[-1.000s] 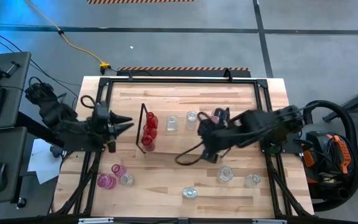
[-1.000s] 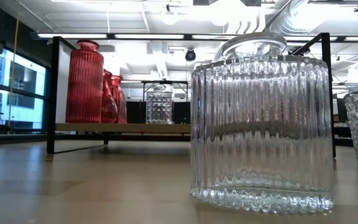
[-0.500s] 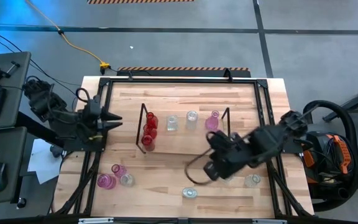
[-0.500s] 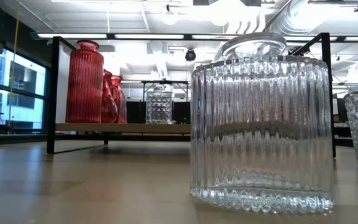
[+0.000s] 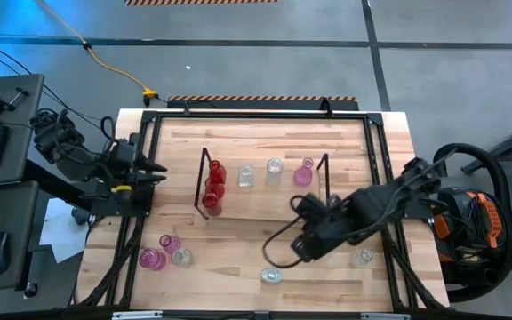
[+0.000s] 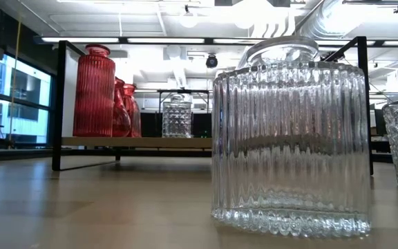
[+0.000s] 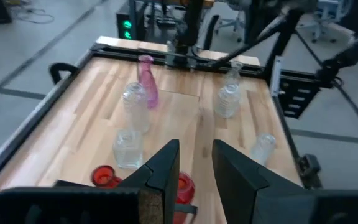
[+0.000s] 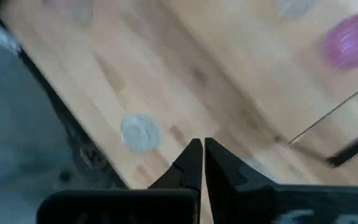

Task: Sort vases onto shelf
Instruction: Put the transparent vase aligned with the other transparent vase on the shelf

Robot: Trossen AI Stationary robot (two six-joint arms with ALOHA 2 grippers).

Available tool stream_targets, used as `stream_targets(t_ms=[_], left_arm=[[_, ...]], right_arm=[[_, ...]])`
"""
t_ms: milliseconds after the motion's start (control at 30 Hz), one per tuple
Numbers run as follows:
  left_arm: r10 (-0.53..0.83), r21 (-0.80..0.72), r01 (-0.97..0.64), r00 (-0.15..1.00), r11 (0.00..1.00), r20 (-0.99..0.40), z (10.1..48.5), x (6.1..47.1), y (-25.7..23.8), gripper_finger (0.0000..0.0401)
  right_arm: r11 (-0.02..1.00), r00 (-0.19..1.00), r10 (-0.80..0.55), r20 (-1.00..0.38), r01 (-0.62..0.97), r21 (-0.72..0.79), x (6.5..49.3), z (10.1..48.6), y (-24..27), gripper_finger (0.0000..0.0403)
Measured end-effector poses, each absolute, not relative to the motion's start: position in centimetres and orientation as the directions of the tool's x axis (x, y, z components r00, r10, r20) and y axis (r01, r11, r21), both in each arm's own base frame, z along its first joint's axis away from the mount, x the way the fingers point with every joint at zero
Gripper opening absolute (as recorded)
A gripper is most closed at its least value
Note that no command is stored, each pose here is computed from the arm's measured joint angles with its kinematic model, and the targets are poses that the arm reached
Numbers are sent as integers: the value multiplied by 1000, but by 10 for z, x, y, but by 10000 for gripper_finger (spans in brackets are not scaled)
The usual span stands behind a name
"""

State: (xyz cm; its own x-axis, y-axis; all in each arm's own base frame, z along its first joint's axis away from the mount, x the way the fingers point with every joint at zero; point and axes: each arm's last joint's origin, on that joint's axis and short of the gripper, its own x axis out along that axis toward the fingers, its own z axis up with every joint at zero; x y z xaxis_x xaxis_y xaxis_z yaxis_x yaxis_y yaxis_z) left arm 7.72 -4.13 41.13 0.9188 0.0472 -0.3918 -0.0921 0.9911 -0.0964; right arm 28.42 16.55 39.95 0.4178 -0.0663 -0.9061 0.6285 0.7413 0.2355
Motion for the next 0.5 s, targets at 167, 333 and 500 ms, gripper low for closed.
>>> stream_targets(t_ms=[167,333,500], left_arm=[[24,-98,-69,916,993,-401,411,77,-42,87],[58,-55,-86,919,995,-389,411,78,-41,87],[59,-52,-85,921,995,-385,412,75,-40,87]], right_arm=[[695,470,-15,-882,640,329,314,357,175,0],[654,618,46,-785,575,492,339,326,193,0],[616,596,79,-799,601,509,336,315,200,0]])
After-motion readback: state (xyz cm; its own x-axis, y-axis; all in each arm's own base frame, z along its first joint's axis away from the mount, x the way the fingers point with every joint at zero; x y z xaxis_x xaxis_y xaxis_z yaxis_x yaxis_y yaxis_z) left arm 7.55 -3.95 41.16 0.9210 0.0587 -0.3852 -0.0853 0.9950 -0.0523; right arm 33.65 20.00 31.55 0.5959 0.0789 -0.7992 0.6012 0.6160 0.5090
